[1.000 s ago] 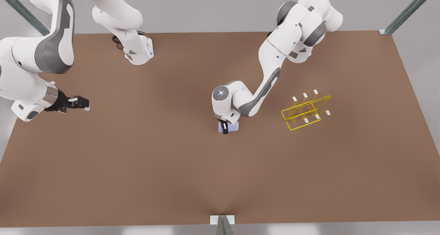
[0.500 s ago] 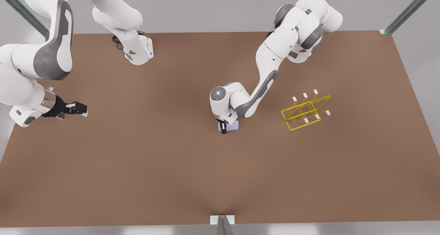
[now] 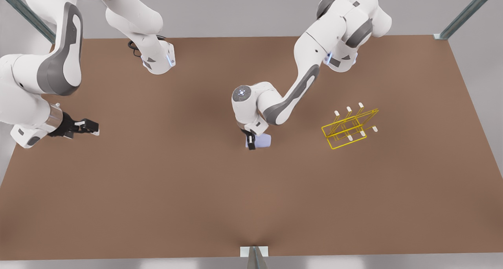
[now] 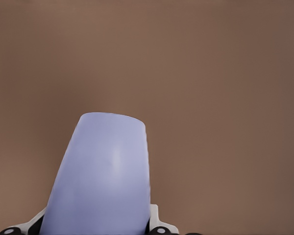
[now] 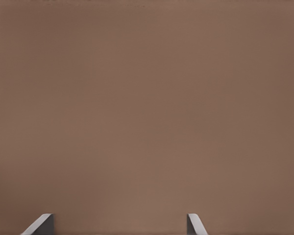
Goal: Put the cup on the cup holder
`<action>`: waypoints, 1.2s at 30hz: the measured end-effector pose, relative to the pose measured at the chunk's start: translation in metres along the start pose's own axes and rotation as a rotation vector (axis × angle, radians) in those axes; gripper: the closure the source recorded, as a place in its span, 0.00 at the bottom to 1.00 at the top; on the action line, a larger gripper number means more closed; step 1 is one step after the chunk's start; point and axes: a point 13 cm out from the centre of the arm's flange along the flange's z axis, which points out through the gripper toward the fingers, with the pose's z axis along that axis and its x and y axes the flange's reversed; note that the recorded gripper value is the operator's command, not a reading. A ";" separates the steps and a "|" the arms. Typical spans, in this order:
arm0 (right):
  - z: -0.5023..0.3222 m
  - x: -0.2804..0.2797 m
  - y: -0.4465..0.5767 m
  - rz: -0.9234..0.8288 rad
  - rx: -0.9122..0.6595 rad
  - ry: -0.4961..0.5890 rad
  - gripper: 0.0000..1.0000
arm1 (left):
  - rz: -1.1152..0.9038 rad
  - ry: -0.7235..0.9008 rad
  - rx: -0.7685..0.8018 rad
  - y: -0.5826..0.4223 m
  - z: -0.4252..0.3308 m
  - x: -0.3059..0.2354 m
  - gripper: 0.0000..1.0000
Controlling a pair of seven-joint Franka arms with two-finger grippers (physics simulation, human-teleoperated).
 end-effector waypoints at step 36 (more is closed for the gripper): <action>-0.009 -0.020 -0.008 0.016 0.006 -0.099 0.00 | 0.268 -1.594 -0.116 0.110 -0.083 -0.306 0.28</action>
